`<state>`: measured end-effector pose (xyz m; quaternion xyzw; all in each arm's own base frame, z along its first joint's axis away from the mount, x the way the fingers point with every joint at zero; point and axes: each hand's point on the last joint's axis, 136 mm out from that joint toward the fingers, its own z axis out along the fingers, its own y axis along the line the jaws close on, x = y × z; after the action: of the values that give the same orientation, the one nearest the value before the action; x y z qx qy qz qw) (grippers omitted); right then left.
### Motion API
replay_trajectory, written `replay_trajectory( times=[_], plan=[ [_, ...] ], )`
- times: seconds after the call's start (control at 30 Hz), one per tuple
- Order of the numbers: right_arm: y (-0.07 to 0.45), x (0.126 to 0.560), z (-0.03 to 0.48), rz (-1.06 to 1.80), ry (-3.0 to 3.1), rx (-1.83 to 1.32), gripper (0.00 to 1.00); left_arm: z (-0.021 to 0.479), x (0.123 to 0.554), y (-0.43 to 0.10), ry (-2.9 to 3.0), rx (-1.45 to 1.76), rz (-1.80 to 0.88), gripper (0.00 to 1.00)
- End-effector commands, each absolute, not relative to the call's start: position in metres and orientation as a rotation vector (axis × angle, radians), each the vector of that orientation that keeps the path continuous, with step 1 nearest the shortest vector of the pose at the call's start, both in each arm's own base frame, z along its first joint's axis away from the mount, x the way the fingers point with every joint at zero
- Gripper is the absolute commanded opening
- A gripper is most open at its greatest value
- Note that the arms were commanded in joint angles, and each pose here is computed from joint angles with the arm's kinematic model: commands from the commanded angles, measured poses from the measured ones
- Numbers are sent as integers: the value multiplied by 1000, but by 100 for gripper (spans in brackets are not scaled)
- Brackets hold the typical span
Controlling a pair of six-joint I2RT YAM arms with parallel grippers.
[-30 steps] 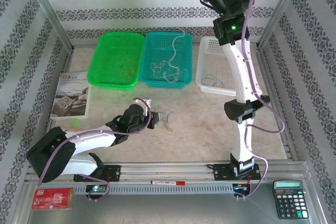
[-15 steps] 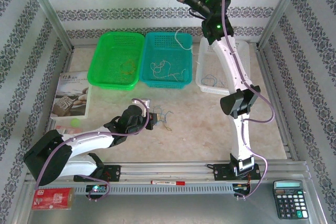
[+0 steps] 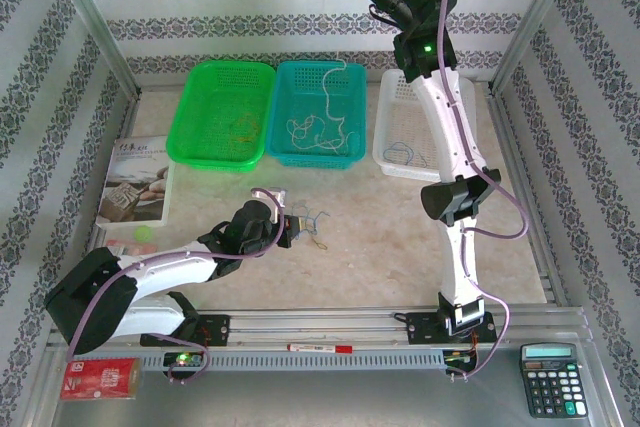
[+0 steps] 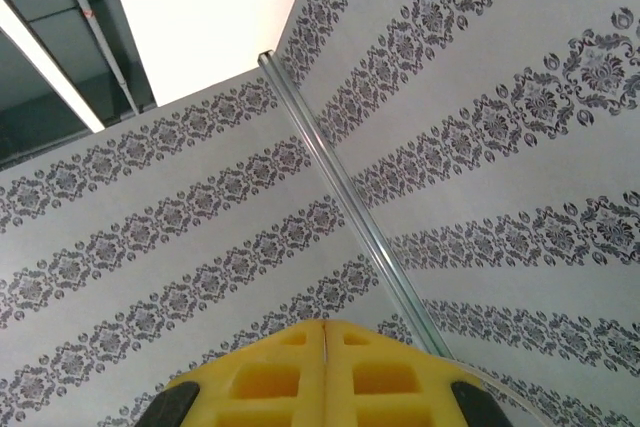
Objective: Untangle the cables
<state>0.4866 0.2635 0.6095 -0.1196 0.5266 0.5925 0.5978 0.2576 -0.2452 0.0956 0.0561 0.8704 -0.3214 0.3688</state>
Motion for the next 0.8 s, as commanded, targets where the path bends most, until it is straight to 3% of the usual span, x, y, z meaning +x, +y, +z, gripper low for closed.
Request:
replay_trajectory(
  times=[0.0,0.4,0.6,0.67,0.77],
  plan=[
    [262,474,622,1384,1178,-314,0,91,255,-245,2249,133,-820,0],
    [288,511,544,1340,1368,-329,0,94,254,-242,2245,132,-810,0],
    [299,531,457,1249,1569,-322,0,95,254,-241,2242,136,-806,0],
    [302,535,415,1198,1662,-321,8,97,254,-241,2239,135,-808,0],
    [301,537,360,1133,1795,-308,38,100,254,-242,2231,136,-814,0]
  ],
)
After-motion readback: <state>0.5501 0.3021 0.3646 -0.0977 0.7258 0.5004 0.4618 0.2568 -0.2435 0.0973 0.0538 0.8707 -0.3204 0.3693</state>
